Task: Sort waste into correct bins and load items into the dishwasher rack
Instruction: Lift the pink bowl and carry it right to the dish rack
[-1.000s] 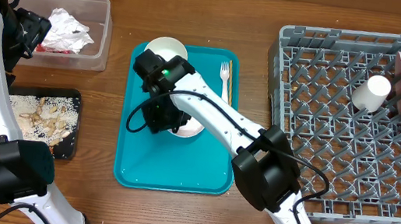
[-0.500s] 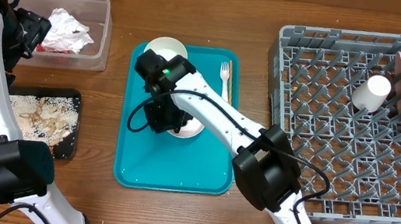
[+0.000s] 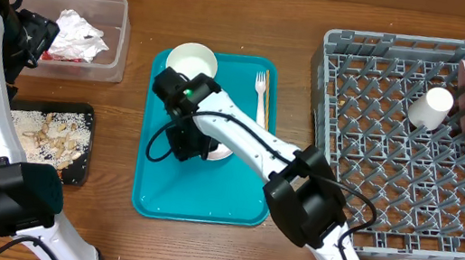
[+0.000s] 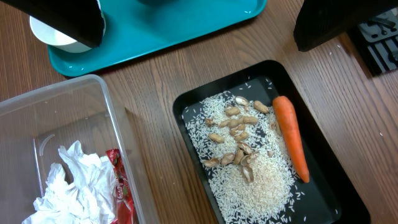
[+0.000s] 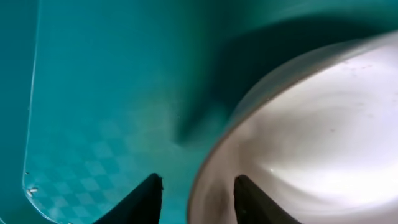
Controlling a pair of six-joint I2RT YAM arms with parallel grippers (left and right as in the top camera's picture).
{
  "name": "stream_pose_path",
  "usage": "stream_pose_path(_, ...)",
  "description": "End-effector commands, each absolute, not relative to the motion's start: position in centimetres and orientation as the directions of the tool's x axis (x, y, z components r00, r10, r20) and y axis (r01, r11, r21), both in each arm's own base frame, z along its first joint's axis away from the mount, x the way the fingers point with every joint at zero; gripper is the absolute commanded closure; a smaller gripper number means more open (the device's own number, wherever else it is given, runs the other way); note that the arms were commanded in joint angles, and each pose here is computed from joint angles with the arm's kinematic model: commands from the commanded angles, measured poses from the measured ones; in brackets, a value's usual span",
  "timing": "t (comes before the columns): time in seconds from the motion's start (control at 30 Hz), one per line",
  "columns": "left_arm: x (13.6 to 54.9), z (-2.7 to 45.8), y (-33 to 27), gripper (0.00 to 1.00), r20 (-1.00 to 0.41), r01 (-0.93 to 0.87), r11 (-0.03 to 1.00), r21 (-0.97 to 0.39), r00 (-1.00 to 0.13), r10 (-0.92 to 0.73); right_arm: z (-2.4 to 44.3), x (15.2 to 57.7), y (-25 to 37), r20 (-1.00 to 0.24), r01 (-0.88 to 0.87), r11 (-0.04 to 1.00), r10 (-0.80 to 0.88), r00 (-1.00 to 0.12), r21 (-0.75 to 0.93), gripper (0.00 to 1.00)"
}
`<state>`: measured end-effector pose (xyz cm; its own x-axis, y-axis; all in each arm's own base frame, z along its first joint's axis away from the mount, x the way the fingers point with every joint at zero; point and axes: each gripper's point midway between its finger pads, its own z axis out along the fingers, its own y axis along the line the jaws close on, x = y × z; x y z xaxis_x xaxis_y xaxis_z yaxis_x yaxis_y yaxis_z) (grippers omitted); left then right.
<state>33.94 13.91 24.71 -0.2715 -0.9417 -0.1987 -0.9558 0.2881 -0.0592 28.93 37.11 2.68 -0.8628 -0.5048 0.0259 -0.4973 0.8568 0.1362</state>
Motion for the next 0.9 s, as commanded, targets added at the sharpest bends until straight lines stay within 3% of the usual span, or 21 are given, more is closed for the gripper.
stream_pose_path(0.0, 33.8, 24.9, 14.1, 0.0, -0.212, -0.962, 0.268, -0.056, -0.251, -0.944, 3.8, 29.0, 37.4, -0.007, -0.507, 0.852, -0.511, -0.86, 0.135, 0.69)
stream_pose_path(0.07, 33.8, 24.9, 14.1, 0.0, -0.212, -0.962, 0.269, -0.056, -0.252, -0.944, 4.0, 29.2, 37.1, -0.002, -0.49, 0.862, -0.494, -0.869, 0.133, 0.73)
stream_pose_path(0.23, 33.8, 24.9, 14.1, 0.0, -0.211, -0.962, 0.268, -0.056, -0.251, -0.945, 6.0, 30.1, 35.7, 0.019, -0.422, 0.898, -0.427, -0.904, 0.127, 0.96)
stream_pose_path(0.57, 33.8, 24.9, 14.1, 0.0, -0.212, -0.962, 0.268, -0.056, -0.251, -0.944, 12.6, 32.7, 32.6, -0.016, -0.316, 0.937, -0.317, -0.948, 0.152, 0.96)
stream_pose_path(0.87, 33.8, 24.9, 14.1, 0.0, -0.211, -0.962, 0.268, -0.056, -0.251, -0.945, 24.3, 35.4, 25.3, -0.229, -0.168, 0.954, -0.11, -0.967, 0.249, 0.96)
